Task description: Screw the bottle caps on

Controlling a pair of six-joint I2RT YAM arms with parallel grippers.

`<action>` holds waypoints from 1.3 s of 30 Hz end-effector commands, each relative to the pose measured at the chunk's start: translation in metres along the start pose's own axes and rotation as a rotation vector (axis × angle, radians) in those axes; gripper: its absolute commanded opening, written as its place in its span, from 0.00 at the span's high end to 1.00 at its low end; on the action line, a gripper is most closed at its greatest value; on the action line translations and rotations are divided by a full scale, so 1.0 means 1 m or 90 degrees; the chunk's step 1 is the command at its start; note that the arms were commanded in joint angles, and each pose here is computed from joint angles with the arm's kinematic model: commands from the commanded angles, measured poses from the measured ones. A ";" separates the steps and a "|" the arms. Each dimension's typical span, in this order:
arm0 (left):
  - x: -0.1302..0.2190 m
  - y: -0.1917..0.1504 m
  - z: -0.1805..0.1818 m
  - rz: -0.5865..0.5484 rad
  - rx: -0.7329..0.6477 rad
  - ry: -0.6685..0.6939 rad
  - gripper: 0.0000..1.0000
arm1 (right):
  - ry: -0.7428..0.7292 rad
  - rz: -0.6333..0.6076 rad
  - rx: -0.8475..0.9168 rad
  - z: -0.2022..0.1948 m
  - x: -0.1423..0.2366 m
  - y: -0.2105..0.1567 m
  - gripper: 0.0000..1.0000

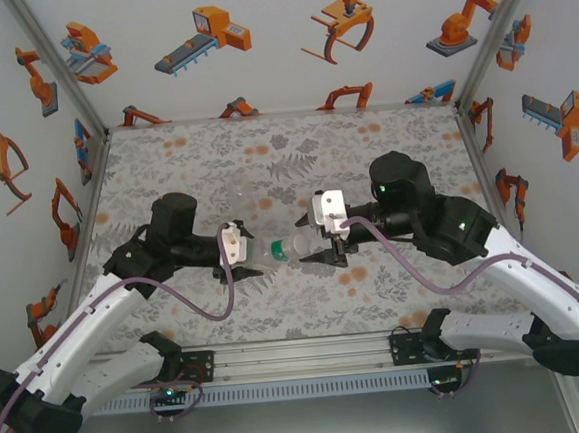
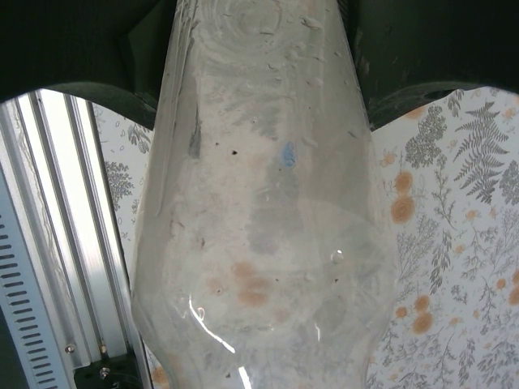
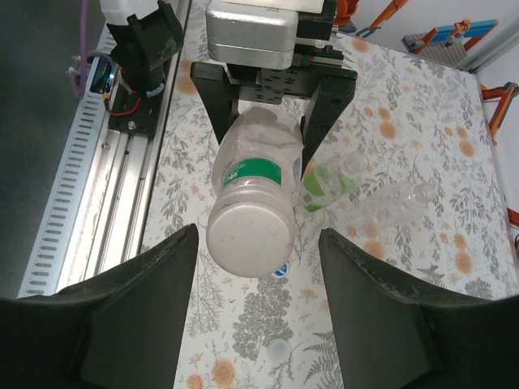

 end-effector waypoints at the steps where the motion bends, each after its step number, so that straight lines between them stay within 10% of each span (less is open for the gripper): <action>1: 0.005 0.013 0.000 -0.024 -0.024 -0.009 1.00 | 0.010 -0.021 0.017 0.001 -0.001 0.004 0.43; 21: 0.007 0.012 0.003 -0.010 -0.034 0.020 1.00 | -0.044 -0.008 -0.031 -0.009 -0.004 -0.001 0.67; 39: 0.017 0.003 0.026 0.050 -0.049 0.194 1.00 | -0.230 -0.165 -0.556 -0.051 -0.021 -0.024 0.85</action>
Point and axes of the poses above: each hand's point on the last joint's axis, 136 mm out from that joint toward the fingers, its own x axis back along the fingers, its own z axis along the line the jaws close on, y = z × x, the point moved 6 cm from there along x, back along the fingers, and after that the axes turned 1 degree about -x, right-handed, at the moved point
